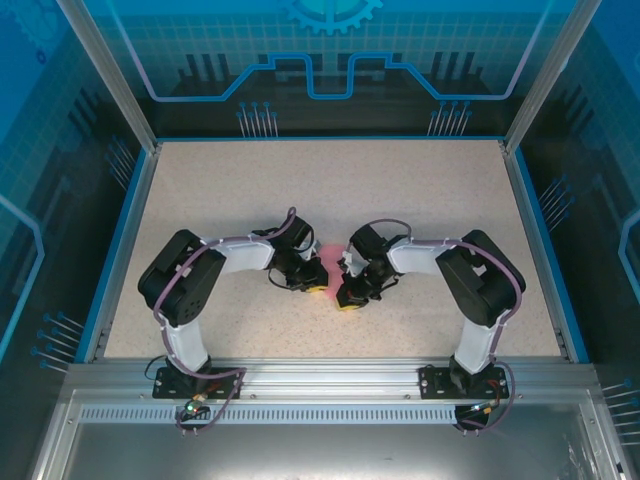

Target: Fold a paper plane with a square sheet of paper (fold left side to right side)

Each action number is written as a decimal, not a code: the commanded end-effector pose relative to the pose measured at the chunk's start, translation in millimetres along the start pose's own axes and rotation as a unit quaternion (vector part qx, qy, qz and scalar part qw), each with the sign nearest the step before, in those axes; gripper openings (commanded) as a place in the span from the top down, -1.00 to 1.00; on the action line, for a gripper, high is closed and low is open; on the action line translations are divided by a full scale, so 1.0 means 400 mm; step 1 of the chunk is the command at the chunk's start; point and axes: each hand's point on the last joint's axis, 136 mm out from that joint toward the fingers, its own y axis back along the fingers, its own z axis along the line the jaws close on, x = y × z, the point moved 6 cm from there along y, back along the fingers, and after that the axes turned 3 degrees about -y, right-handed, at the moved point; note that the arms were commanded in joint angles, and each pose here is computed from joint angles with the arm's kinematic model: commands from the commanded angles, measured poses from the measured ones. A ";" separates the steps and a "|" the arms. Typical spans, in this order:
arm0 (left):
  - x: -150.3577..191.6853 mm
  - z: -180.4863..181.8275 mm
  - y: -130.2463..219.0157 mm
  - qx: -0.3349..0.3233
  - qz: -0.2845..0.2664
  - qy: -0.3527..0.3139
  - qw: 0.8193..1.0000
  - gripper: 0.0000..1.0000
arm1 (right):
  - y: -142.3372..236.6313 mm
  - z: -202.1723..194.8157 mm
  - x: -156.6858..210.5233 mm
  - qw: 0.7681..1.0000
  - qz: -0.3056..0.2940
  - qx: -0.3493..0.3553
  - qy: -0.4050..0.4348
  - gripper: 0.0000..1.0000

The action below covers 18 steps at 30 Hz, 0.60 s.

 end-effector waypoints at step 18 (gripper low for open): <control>0.080 -0.098 -0.026 0.046 0.010 -0.059 0.997 0.84 | -0.031 -0.127 0.041 0.996 0.025 0.064 -0.048 1.00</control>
